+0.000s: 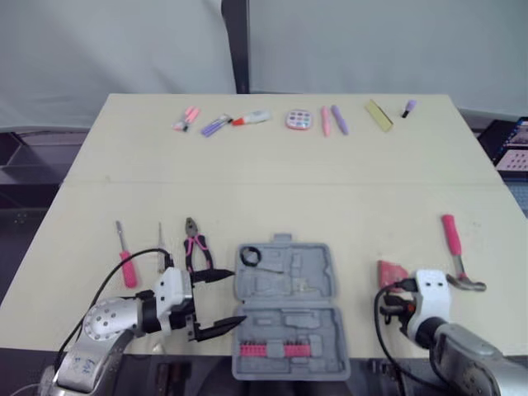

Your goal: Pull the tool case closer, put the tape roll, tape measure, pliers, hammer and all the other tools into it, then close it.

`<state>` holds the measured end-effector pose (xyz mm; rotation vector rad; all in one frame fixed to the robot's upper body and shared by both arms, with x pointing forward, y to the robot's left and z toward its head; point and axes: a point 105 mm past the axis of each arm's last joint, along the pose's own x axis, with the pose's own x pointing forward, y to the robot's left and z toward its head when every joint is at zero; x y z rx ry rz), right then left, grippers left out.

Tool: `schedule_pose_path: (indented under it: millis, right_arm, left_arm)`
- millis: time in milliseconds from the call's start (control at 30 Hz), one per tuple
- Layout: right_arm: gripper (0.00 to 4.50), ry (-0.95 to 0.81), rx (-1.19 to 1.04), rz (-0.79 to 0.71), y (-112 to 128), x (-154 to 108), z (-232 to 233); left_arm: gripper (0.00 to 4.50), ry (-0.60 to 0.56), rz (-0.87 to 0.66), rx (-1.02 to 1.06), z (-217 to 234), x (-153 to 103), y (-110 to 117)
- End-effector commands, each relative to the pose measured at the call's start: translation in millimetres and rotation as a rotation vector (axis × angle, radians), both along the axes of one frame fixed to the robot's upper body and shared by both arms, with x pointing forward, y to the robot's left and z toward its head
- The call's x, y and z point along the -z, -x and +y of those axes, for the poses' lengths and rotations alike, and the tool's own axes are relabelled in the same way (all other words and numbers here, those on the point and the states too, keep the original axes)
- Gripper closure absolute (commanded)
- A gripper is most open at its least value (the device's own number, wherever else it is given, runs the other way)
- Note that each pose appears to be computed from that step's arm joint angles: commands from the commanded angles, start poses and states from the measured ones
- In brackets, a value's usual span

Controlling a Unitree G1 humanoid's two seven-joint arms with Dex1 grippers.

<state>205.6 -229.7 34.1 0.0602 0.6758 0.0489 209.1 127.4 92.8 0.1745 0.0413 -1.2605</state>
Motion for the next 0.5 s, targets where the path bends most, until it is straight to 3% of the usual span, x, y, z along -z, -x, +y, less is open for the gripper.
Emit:
schedule_pose_path:
  millis: [33, 500]
  right_arm:
    - [4.49, -0.014, -0.011, 0.042, 15, 4, 8]
    - [4.49, -0.036, -0.049, 0.098, 36, 13, 22]
  left_arm:
    - [0.00, 0.010, -0.019, 0.025, -3, -2, 1]
    - [0.00, 0.008, -0.022, 0.031, -2, 1, -1]
